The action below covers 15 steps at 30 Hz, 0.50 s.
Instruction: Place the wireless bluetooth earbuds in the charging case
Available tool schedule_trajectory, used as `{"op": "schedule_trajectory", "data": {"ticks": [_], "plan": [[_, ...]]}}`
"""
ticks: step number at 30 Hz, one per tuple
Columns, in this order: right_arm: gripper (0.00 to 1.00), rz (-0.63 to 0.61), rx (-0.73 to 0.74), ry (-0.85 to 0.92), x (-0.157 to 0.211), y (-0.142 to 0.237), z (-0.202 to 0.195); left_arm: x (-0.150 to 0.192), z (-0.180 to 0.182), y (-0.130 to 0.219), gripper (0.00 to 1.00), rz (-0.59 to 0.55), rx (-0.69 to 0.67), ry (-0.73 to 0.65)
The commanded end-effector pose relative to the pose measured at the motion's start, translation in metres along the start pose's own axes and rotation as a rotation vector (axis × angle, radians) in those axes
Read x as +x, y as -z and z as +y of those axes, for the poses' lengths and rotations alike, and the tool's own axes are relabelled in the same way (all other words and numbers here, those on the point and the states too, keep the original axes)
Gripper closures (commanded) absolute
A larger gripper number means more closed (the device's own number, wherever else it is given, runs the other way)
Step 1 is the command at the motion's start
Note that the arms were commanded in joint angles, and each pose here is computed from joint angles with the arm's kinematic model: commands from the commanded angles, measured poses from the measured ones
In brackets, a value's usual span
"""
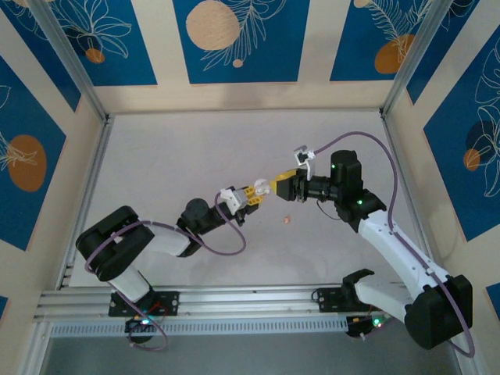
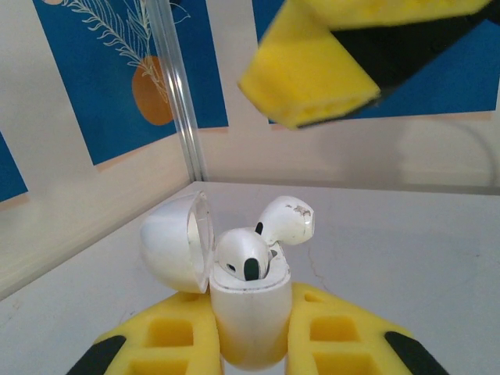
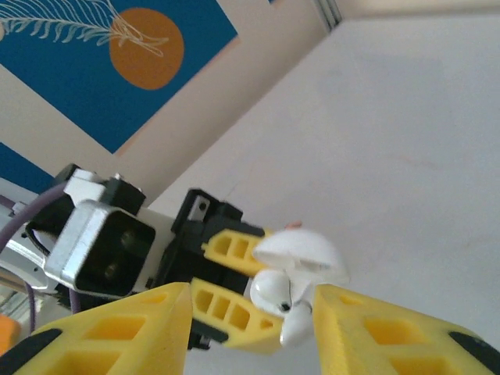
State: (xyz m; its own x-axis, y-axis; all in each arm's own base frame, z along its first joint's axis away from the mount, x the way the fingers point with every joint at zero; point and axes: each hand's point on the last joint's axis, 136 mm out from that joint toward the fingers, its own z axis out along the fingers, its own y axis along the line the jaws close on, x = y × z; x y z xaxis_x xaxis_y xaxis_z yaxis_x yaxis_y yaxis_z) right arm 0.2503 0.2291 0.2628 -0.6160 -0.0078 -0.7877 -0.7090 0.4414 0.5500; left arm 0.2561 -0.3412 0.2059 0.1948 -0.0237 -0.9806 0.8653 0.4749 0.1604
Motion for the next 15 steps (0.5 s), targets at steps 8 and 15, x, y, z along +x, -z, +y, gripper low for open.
{"op": "schedule_trajectory", "data": {"ticks": [8,15], "plan": [[0.54,0.149,-0.026,-0.157,0.024,-0.013,0.002,-0.019,-0.001,0.003,0.87,-0.063,-0.007,-0.027],[0.54,0.164,0.000,-0.168,0.028,-0.016,-0.005,-0.020,-0.001,0.003,0.87,-0.066,-0.006,-0.028]]}}
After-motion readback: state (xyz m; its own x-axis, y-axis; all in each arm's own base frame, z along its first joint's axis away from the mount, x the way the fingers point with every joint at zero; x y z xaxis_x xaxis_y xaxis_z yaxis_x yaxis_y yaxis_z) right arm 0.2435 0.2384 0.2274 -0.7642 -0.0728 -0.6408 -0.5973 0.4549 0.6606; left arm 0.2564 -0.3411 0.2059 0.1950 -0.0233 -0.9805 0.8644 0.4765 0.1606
